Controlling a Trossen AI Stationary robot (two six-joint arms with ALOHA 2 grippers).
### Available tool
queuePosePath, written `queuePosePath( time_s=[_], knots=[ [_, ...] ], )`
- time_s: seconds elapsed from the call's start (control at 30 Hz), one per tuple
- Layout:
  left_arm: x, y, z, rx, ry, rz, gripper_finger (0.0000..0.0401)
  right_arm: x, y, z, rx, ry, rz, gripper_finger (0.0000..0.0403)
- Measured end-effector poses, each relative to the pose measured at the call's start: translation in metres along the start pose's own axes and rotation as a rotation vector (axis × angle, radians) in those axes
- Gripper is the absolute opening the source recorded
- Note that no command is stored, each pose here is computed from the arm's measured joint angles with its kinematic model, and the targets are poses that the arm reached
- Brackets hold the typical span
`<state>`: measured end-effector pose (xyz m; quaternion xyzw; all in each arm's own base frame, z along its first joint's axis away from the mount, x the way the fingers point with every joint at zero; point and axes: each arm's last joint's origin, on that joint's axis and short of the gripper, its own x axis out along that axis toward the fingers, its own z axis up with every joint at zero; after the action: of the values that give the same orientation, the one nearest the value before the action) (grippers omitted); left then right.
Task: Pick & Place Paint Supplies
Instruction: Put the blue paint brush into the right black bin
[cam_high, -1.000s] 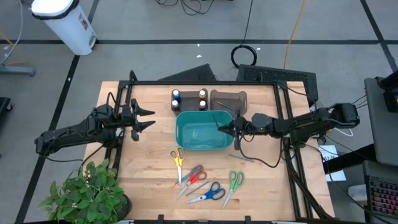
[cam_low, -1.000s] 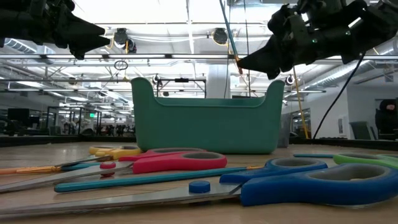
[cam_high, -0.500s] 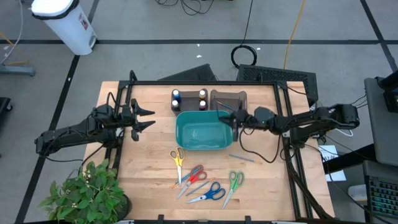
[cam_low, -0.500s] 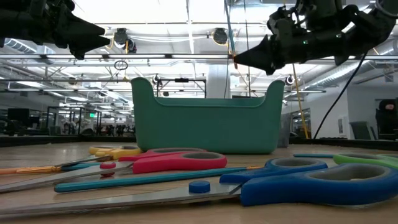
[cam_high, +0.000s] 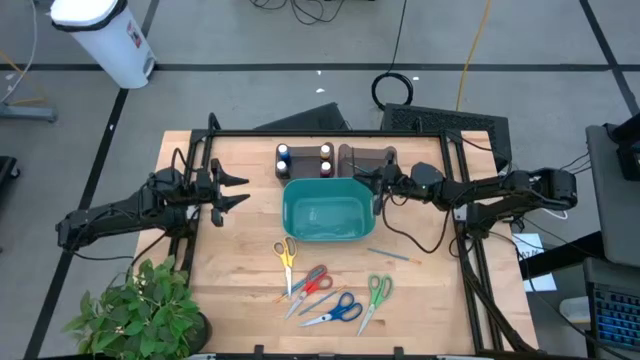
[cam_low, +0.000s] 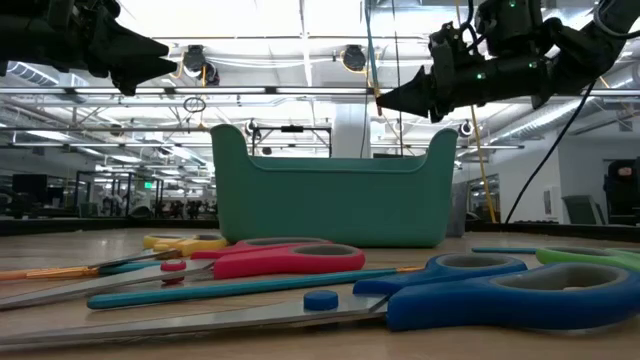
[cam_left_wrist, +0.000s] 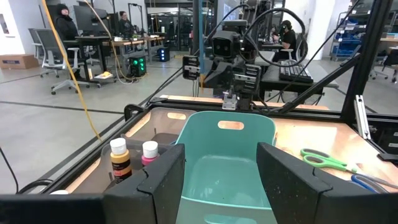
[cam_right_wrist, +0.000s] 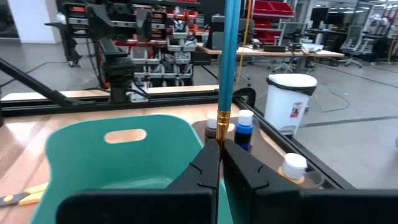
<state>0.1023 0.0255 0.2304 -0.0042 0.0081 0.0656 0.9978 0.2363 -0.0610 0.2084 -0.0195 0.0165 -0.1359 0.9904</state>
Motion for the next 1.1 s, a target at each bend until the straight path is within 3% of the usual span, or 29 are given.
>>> queuePosePath(
  time_s=[0.57, 1.1],
  knots=[
    [0.000, 0.000, 0.000, 0.000, 0.000, 0.000, 0.0207, -0.004, -0.031, -0.006, 0.031, 0.073, -0.074, 0.0000],
    [0.000, 0.000, 0.000, 0.000, 0.000, 0.000, 0.0207, -0.038, -0.044, 0.013, 0.026, 0.153, -0.132, 0.0000]
  ],
)
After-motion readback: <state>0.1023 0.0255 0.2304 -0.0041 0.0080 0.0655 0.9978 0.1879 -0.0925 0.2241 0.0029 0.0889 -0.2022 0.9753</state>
